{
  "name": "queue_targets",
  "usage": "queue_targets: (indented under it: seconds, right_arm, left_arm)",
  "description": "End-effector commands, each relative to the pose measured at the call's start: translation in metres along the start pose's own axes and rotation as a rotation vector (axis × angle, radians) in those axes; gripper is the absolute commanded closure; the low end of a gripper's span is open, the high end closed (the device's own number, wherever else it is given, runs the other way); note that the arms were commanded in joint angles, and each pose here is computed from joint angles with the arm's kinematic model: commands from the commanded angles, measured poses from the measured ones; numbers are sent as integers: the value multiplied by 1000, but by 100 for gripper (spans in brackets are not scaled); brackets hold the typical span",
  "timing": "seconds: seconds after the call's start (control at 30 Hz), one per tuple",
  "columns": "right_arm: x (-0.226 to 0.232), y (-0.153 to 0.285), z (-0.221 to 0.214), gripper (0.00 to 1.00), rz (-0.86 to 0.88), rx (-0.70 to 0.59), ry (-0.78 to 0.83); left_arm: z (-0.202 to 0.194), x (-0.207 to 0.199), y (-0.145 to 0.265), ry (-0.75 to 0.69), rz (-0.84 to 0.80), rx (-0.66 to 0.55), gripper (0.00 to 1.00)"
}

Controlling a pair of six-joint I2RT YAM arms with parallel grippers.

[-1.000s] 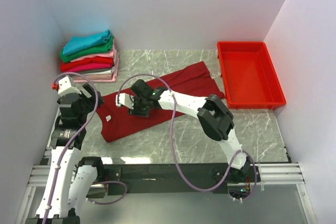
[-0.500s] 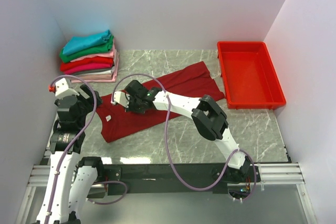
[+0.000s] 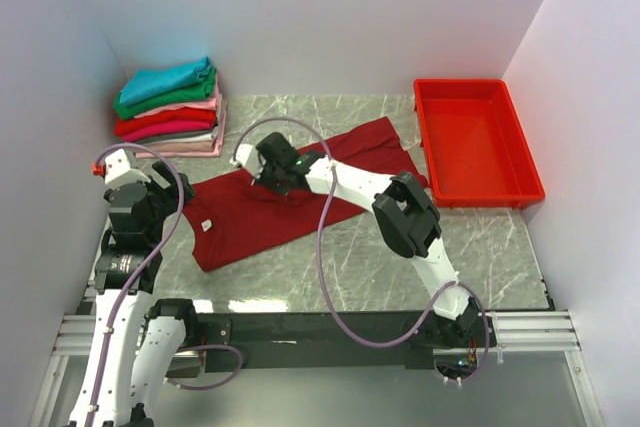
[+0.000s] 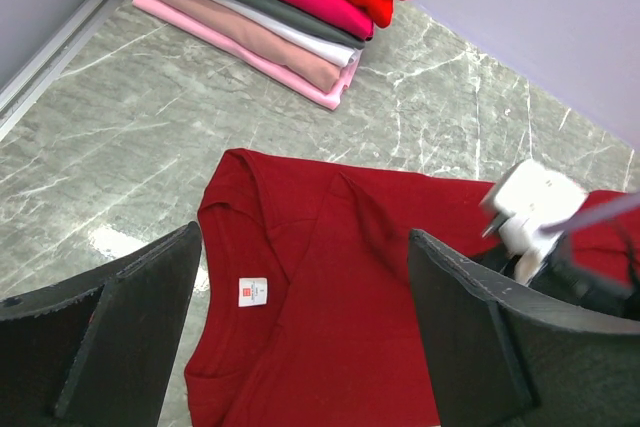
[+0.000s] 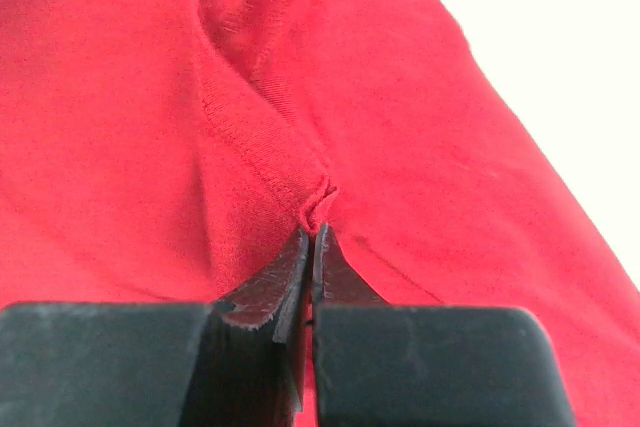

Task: Fold and stack the t-shirts
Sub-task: Fold the tshirt

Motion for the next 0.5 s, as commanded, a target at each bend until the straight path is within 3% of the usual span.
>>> queue_targets:
  seconds: [0.0,0.03,0.07,0.1,0.17,0.2,0.27,0.4,0.47]
  right_arm:
    - [-31,21,6,100,-121,-48,-103]
    - [-36,21,1,99,-131,-42,-124]
    - [-37,18,-2,90,-131,-33,-139]
    - [-39,18,-5,69,-145,-15,-165]
    - [-42,19,-8,51,-140,-12,-195]
    - [-41,20,-11,35,-132,-7,-204]
    - [-45,29,-10,29,-146,-18,-219]
    - [-67,54,-18,28,-197,-23,-270]
    - [-85,74,-29,26,-211,-34,-268]
  left_arm:
    - [3,-3,-1,9,-21,-19,12]
    - [3,-3,-1,11,-21,-19,12]
    - [3,-3,-1,11,-21,-19,12]
    - [2,-3,-1,10,-20,-17,12]
    - [2,-3,-2,10,-21,-16,11]
    - [1,-4,-2,11,-27,-9,11]
    - [-3,-4,-6,14,-36,16,11]
    - [-21,-9,-15,80,-50,170,11]
    - [-41,-8,-21,192,-19,294,11]
Point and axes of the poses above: each gripper's point midway between its finger pads, its own y axis back along the fingers, its own x axis along the line the jaws close on, z = x × y, the point moved 9 cm from there along y, back along the fingers, and after that the axes turned 12 degrees about y, right-handed, at the moved point
